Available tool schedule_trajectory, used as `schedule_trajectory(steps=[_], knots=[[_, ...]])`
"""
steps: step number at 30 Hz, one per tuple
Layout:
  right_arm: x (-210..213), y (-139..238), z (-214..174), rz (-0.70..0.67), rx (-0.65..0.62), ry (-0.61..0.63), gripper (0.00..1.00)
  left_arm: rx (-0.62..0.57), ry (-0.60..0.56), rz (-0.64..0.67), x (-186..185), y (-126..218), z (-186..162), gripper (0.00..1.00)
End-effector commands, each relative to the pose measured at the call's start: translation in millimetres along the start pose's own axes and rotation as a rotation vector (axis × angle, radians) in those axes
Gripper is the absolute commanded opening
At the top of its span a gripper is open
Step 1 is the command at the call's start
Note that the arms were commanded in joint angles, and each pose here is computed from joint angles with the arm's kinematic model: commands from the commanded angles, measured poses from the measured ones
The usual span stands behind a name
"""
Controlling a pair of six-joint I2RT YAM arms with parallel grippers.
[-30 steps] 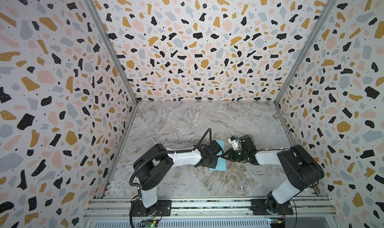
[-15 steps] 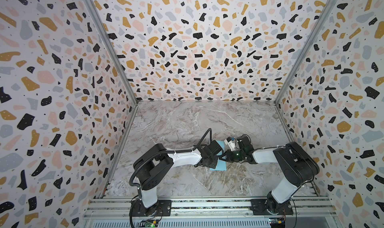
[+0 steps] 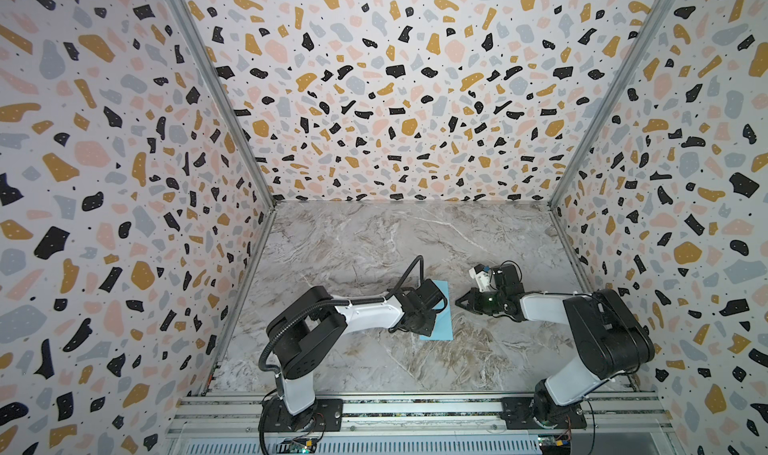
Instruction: Fold a paper plane with a square sheet of paper (pick it up from the middle)
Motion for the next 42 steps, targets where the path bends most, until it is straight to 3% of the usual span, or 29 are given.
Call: schedule_trajectory(steps=[1, 6, 12, 28, 42], knots=[[14, 10, -5, 0.07, 0.008, -0.029, 0.14, -0.047, -0.007, -0.055, -12, 16, 19, 0.0], [22, 8, -18, 0.143, 0.054, -0.094, 0.28, -0.125, 0.0, -0.081, -19, 34, 37, 0.03], [25, 2, -28, 0.16, 0.079, -0.125, 0.39, -0.131, 0.011, -0.047, -12, 25, 41, 0.04], [18, -13, -29, 0.163, 0.108, -0.231, 0.43, -0.075, 0.053, -0.003, 7, -6, 31, 0.02], [20, -19, -28, 0.172, 0.111, -0.27, 0.39, -0.045, 0.081, 0.01, 15, -16, 17, 0.01]])
Point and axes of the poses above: each gripper's point midway between its finger pads, its own y axis back along the fingers, its own x axis along the line the jaws close on, z = x × y, the point moved 6 cm from there along y, back along the fingers, and after that the axes turned 4 degrees about -y, right-handed, at the moved point
